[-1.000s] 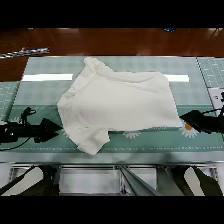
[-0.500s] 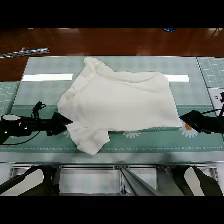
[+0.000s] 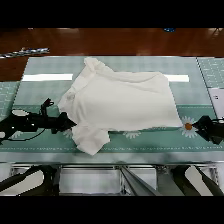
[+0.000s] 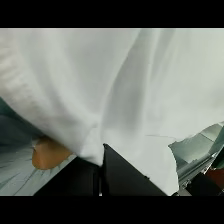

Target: Fold the shirts.

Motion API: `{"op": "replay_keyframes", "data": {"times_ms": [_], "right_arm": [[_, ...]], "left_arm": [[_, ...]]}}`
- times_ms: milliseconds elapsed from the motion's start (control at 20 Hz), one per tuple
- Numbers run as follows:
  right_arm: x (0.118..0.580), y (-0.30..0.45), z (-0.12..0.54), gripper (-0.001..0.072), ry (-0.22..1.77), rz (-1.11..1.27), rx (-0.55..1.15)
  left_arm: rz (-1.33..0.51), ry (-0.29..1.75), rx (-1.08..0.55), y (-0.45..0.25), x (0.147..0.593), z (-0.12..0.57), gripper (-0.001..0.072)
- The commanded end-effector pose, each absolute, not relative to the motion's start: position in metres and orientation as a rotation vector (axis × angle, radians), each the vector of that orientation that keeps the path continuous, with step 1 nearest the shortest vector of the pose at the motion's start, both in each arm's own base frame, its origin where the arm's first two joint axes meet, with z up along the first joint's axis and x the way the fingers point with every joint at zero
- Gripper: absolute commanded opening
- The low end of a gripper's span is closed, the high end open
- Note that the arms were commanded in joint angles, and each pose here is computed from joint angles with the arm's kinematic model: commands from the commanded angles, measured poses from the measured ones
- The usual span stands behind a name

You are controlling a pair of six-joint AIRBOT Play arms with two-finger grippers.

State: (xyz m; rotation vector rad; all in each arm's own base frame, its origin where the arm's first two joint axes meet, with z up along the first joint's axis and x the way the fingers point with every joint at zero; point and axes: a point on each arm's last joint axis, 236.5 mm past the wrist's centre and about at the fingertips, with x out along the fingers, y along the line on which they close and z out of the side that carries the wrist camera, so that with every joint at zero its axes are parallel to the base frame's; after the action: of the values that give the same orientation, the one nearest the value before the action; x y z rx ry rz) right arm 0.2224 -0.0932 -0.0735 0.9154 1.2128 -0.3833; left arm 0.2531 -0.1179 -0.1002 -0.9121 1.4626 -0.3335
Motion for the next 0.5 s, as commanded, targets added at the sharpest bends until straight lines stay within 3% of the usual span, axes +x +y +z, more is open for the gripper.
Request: {"op": "replay_keyframes", "data": {"times_ms": [0,450], "right_arm": [[0.228,-0.065,-0.09,0.0404,1.284,-0.241,1.04],[0.261,-0.039,-0.106,0.0404,1.267,-0.109,1.177]], "left_arm": [[-0.358,1.456,-0.913,-0.121,0.257,-0.094,0.0017],[-0.357,1.44,-0.933,-0.122,0.262,-0.091,0.0017]]}}
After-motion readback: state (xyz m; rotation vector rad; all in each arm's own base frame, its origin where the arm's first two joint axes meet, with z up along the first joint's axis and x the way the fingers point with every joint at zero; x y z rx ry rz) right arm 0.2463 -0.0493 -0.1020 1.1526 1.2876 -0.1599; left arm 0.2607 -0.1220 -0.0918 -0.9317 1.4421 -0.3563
